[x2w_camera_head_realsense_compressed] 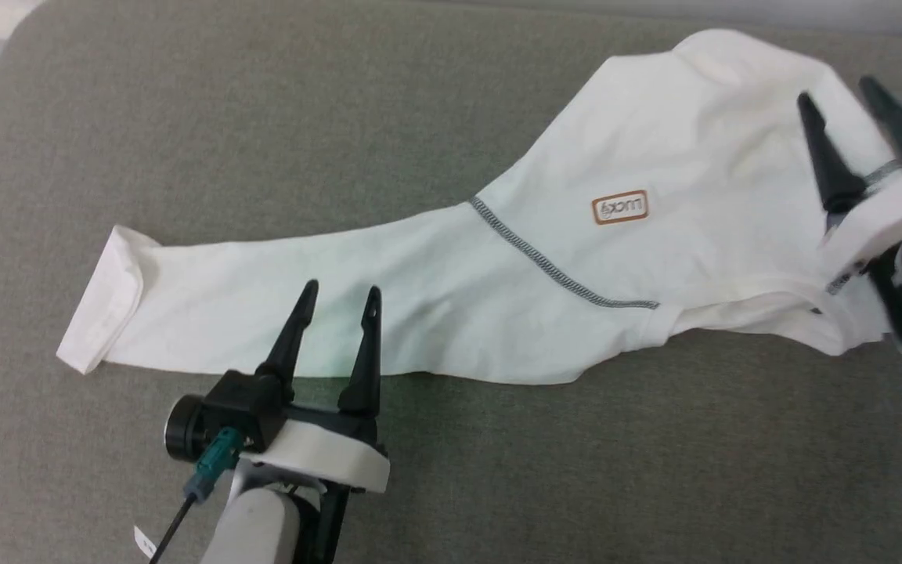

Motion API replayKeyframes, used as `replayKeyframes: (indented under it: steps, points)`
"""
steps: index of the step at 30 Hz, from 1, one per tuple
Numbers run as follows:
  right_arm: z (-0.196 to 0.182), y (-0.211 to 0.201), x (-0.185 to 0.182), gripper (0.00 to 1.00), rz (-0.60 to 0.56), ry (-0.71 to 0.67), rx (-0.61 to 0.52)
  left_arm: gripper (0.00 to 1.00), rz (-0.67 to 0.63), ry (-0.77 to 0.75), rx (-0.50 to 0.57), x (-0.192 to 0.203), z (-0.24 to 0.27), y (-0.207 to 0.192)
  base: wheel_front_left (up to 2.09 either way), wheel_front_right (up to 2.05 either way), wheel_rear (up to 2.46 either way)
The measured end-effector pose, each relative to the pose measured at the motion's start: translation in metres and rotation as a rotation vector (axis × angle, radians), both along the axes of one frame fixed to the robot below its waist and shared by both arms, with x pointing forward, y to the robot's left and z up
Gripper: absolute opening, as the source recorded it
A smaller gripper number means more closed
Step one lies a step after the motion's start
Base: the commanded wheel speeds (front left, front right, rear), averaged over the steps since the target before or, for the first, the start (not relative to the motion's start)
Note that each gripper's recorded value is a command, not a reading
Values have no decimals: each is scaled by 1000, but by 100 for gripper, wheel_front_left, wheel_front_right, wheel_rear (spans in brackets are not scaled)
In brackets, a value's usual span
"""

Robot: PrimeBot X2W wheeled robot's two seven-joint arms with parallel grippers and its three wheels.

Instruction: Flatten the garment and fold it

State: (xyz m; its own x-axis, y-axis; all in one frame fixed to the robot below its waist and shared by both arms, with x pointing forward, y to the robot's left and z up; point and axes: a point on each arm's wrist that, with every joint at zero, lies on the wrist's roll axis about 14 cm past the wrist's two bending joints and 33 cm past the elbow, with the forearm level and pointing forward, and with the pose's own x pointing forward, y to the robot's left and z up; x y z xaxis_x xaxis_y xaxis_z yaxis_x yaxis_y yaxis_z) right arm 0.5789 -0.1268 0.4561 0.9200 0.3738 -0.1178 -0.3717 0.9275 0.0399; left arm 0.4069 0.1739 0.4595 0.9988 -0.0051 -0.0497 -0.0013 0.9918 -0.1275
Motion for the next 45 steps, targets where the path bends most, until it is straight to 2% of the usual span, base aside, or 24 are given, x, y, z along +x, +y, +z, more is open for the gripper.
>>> replayKeyframes:
  steps: [9,13,17,24,33,34,36,37,41,45]
  points:
    - [23,-18,-104,100,-65,-69,71,100,-134,3,-15,-11,9,-33,0,0,0]
    - [30,-27,-148,100,-120,-48,86,100,-253,82,-35,-15,4,-65,0,0,0]
    - [40,-30,-183,100,-169,-35,103,100,-406,229,4,-22,-13,-101,0,0,0]
    - [58,-35,-208,100,-222,-40,120,100,-595,437,137,-17,-37,-139,0,0,0]
    - [48,-41,-211,100,-261,5,135,100,-724,707,360,-11,-76,-148,0,0,0]
    - [47,-42,-211,100,-264,8,135,90,-736,731,373,-11,-78,-149,0,0,0]
    - [45,-44,-212,100,-270,13,138,5,-752,754,389,-11,-79,-149,0,0,0]
    - [45,-44,-212,100,-274,14,144,0,-756,765,374,-12,-79,-150,0,0,0]
    - [43,-50,-213,100,-288,26,145,0,-732,735,308,-9,-76,-144,0,0,0]
    - [28,-61,-212,100,-299,93,125,0,-646,650,171,-9,-70,-134,0,0,0]
